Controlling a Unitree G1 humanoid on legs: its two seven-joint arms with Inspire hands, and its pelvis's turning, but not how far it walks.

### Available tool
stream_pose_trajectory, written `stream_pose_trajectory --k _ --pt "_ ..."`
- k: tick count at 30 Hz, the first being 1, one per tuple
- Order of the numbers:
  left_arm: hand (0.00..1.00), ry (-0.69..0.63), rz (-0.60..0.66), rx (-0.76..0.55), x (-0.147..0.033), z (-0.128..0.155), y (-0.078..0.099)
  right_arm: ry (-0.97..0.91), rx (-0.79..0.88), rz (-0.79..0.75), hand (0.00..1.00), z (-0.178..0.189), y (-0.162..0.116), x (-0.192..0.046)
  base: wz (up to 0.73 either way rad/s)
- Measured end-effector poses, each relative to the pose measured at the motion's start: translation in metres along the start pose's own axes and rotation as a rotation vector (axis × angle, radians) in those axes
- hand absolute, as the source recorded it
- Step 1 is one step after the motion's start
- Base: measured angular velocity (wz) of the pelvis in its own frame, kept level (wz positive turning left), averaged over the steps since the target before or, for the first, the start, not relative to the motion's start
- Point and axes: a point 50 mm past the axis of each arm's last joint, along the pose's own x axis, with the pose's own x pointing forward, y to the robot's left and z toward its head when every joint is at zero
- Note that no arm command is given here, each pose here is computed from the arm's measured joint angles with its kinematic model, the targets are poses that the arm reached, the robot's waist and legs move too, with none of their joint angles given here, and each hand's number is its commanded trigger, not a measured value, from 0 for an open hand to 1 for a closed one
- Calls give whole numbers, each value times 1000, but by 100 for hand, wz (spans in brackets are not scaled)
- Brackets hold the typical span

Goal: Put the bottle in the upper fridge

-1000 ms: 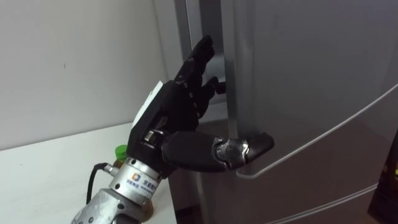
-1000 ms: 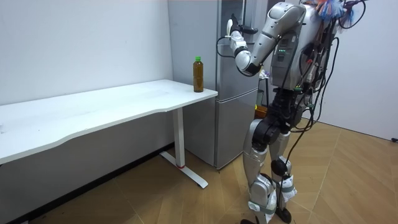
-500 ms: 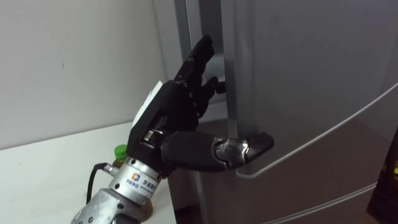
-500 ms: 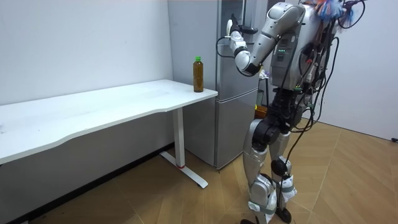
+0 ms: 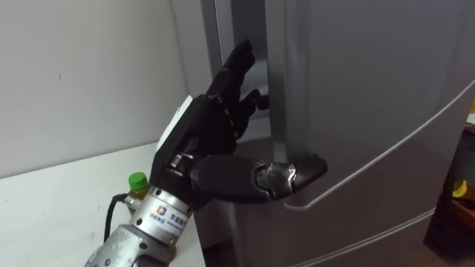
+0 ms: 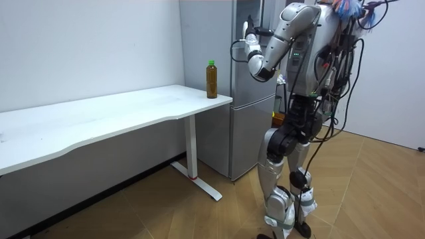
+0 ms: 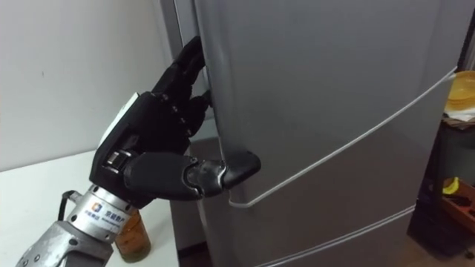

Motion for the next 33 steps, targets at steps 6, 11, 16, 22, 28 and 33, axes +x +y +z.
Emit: stream_pose_trajectory --k 6,11,16,22,28,33 --pt "0 4 -9 -3 0 -1 -2 0 -5 8 0 2 -4 -1 -12" --pt "0 11 -34 -11 1 -4 -8 -3 1 5 0 3 -5 -1 -3" --pt "0 10 -67 -14 2 -4 -13 -9 1 2 0 5 -6 -1 -4" --pt "0 9 -159 -18 8 -3 -27 -11 -1 -4 0 6 -9 -2 -13" --pt "0 82 -342 -20 9 -13 -47 -23 1 -10 0 10 -10 -2 -15" --pt "0 98 -403 -40 9 -16 -51 -24 11 -23 0 10 -11 -2 -9"
